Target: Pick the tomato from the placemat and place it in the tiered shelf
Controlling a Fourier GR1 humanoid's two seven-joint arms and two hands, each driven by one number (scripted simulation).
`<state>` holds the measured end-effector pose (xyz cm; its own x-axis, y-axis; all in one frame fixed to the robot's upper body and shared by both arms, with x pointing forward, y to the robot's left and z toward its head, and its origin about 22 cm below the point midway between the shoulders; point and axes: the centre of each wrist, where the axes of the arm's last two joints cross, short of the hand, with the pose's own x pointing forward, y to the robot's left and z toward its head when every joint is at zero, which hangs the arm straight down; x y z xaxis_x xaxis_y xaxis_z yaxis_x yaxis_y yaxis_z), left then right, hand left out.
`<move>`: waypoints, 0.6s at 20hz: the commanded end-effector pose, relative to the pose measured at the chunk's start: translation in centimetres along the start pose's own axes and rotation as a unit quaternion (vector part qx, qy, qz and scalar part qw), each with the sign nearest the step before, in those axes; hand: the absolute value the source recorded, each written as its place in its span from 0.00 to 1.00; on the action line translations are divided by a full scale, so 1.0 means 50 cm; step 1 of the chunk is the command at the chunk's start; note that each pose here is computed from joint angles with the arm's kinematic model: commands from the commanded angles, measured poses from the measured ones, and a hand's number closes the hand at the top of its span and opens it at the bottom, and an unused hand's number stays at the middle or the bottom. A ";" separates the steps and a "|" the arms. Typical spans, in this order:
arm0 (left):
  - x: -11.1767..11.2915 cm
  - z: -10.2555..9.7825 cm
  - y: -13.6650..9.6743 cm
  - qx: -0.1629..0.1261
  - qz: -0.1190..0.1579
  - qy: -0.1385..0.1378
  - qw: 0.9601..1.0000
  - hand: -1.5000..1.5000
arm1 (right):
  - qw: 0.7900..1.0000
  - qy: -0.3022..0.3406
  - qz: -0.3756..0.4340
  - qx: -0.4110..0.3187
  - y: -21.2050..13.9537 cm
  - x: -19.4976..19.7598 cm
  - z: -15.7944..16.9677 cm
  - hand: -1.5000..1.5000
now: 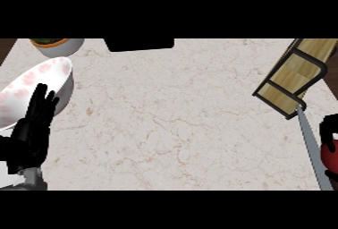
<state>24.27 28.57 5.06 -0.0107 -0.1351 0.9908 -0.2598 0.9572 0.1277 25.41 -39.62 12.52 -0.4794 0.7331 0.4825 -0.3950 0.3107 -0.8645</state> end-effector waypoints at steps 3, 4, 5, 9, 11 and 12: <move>0.002 -0.004 -0.002 -0.009 0.003 -0.002 1.000 0.50 | 0.987 -0.021 -0.059 -0.145 -0.197 -0.055 0.194 1.00; 0.008 -0.005 -0.006 -0.007 -0.001 -0.005 1.000 0.50 | 0.985 -0.018 -0.064 -0.158 -0.235 -0.049 0.221 1.00; 0.003 0.006 -0.042 -0.019 -0.001 -0.002 1.000 0.50 | 0.984 -0.011 -0.065 -0.165 -0.250 -0.048 0.246 1.00; 0.016 -0.002 -0.050 -0.040 0.004 -0.009 0.999 0.50 | 0.977 0.037 -0.062 -0.199 -0.305 -0.076 0.331 1.00; -0.011 0.010 -0.037 -0.040 0.008 -0.010 0.999 0.50 | 0.976 0.039 -0.068 -0.205 -0.307 -0.082 0.356 1.00; 0.013 0.000 -0.033 -0.046 0.011 -0.011 0.999 0.50 | 0.974 0.051 -0.073 -0.210 -0.304 -0.096 0.357 1.00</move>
<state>24.80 27.13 5.44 -0.0343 -0.1297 0.9910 -0.1917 0.9740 0.1208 21.08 -55.82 24.70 -0.3090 0.7787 0.5460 -0.0513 0.5597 -0.8271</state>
